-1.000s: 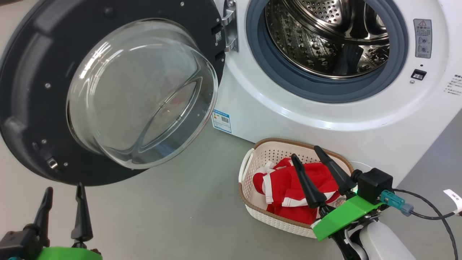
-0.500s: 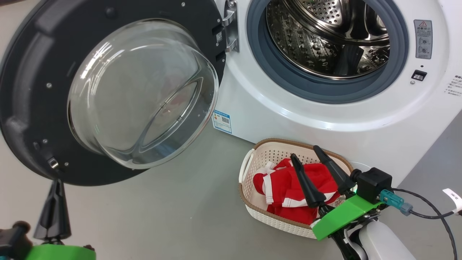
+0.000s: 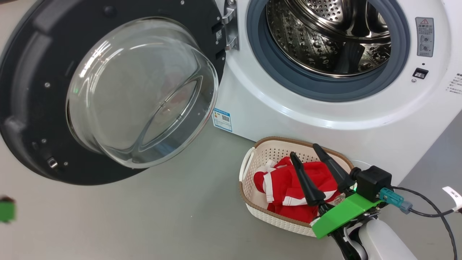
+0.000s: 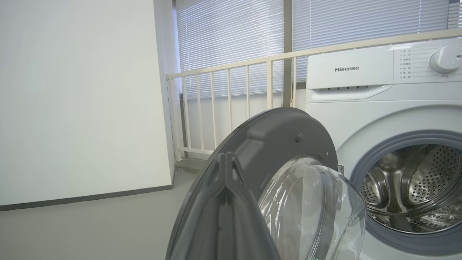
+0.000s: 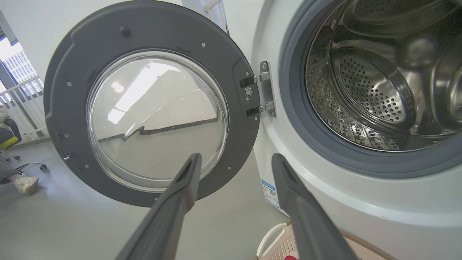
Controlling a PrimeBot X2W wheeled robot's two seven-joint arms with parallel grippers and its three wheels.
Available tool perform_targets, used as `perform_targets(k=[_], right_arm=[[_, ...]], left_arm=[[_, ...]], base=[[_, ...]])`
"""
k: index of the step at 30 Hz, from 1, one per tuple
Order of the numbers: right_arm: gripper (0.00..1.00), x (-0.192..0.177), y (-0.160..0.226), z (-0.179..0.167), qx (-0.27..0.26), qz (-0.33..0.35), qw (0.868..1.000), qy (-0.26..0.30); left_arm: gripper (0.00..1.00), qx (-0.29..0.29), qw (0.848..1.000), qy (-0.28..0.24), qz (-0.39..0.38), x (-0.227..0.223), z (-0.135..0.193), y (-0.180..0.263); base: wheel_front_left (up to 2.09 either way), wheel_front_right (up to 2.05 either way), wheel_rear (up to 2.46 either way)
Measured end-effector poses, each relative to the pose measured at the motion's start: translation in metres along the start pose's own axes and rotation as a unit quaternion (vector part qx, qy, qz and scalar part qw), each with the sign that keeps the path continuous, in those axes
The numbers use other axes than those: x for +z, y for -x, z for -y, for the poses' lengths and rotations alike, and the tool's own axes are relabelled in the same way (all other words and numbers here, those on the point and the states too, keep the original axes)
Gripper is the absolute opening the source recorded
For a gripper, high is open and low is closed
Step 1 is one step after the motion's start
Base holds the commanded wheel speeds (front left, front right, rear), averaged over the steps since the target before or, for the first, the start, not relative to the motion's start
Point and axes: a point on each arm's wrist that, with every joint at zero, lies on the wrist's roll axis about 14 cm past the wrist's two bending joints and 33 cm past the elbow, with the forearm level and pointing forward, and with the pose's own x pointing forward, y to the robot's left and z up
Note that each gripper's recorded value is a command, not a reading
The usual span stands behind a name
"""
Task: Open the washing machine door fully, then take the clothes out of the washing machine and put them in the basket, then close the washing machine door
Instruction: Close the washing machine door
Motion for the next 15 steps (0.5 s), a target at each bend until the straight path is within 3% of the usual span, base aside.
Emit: perform_targets(k=[8,15], right_arm=[[1.00,0.001,0.002,0.003,-0.004,0.001,1.000,0.001],[1.00,0.000,0.003,0.009,-0.010,0.001,1.000,-0.001]], left_arm=[[0.00,0.009,0.995,0.092,0.041,0.050,-0.030,-0.045],[0.00,0.069,0.971,0.230,0.017,0.043,-0.073,-0.076]], base=[[0.00,0.00,0.00],[0.00,0.00,0.00]])
